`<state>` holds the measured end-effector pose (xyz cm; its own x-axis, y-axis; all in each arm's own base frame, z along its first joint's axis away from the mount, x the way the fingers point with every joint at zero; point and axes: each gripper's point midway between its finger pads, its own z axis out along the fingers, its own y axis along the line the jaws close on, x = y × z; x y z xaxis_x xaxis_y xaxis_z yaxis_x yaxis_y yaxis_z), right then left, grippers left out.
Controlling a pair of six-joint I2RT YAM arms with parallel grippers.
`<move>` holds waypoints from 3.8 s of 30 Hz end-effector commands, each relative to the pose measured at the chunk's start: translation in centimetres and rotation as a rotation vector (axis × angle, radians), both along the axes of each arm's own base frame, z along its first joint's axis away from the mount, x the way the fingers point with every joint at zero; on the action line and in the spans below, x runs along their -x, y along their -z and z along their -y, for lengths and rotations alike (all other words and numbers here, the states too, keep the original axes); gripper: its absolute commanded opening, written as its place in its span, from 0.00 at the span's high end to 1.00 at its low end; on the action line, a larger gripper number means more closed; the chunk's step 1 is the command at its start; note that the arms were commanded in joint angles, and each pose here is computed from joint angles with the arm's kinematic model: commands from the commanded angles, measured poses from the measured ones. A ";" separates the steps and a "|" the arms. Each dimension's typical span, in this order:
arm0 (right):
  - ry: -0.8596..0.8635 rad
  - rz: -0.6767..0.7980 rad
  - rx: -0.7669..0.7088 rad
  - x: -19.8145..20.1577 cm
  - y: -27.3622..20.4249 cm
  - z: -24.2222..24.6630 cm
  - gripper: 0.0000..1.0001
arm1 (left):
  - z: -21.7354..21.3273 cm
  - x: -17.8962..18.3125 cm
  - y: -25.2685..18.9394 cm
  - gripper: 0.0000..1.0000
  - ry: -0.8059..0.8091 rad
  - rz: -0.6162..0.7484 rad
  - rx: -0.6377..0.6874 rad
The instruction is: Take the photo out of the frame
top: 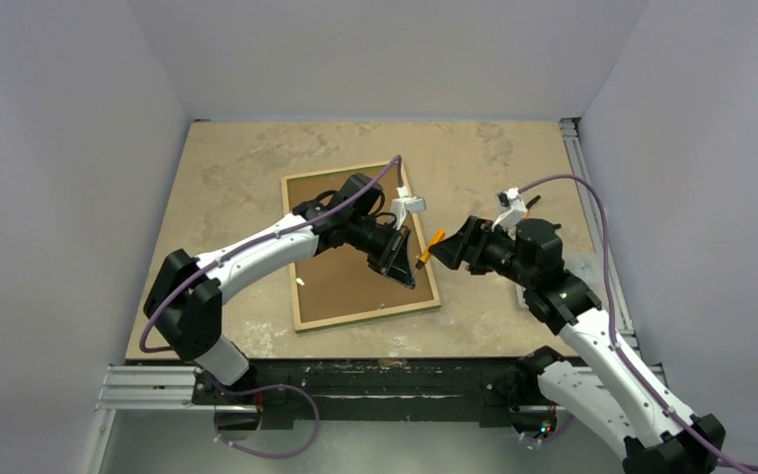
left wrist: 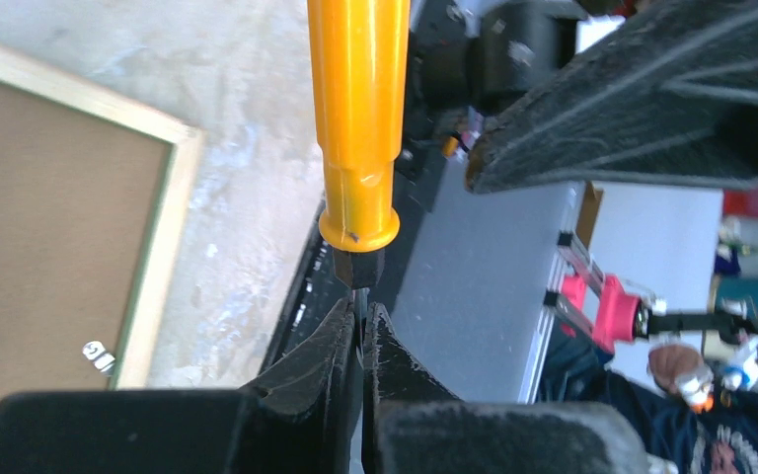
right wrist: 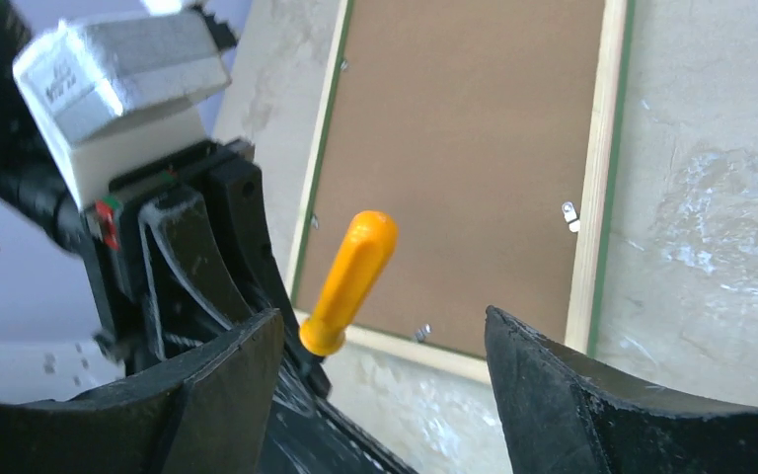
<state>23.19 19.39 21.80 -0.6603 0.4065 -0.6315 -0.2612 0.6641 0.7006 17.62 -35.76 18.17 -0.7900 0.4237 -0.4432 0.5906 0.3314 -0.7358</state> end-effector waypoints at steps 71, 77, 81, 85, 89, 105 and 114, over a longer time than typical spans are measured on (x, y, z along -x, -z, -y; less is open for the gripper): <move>-0.868 0.092 -0.129 11.9 -4.1 -4.5 1.00 | -1.5 9.1 -5.3 1.00 0.467 -0.016 0.271; -0.672 0.075 0.014 8.7 -2.1 -3.6 1.00 | -1.8 4.8 -4.9 0.61 0.277 0.063 0.221; -0.597 0.071 0.069 7.2 -1.5 -3.2 1.00 | -3.2 2.4 -5.8 0.38 0.163 0.157 0.240; -0.439 0.071 0.145 4.5 -0.9 -2.2 1.00 | -4.8 -1.2 -6.5 0.17 -0.035 0.319 0.182; -0.209 0.014 0.262 1.2 1.1 0.3 1.00 | -8.0 -5.2 -6.4 0.16 -0.297 0.514 0.023; 0.067 -0.034 0.523 -3.8 3.7 0.9 1.00 | -12.7 -8.4 -8.5 0.15 -0.579 0.697 -0.097; 0.021 -0.051 0.602 -7.6 3.7 -1.6 1.00 | -13.6 -9.5 -15.7 0.14 -0.634 0.802 -0.087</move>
<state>28.13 20.04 15.52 -0.7430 0.0096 -0.6692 -0.2020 0.9500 0.2379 26.43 -23.48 30.58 -0.4557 0.1180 -0.8823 0.6157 0.7577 -0.2166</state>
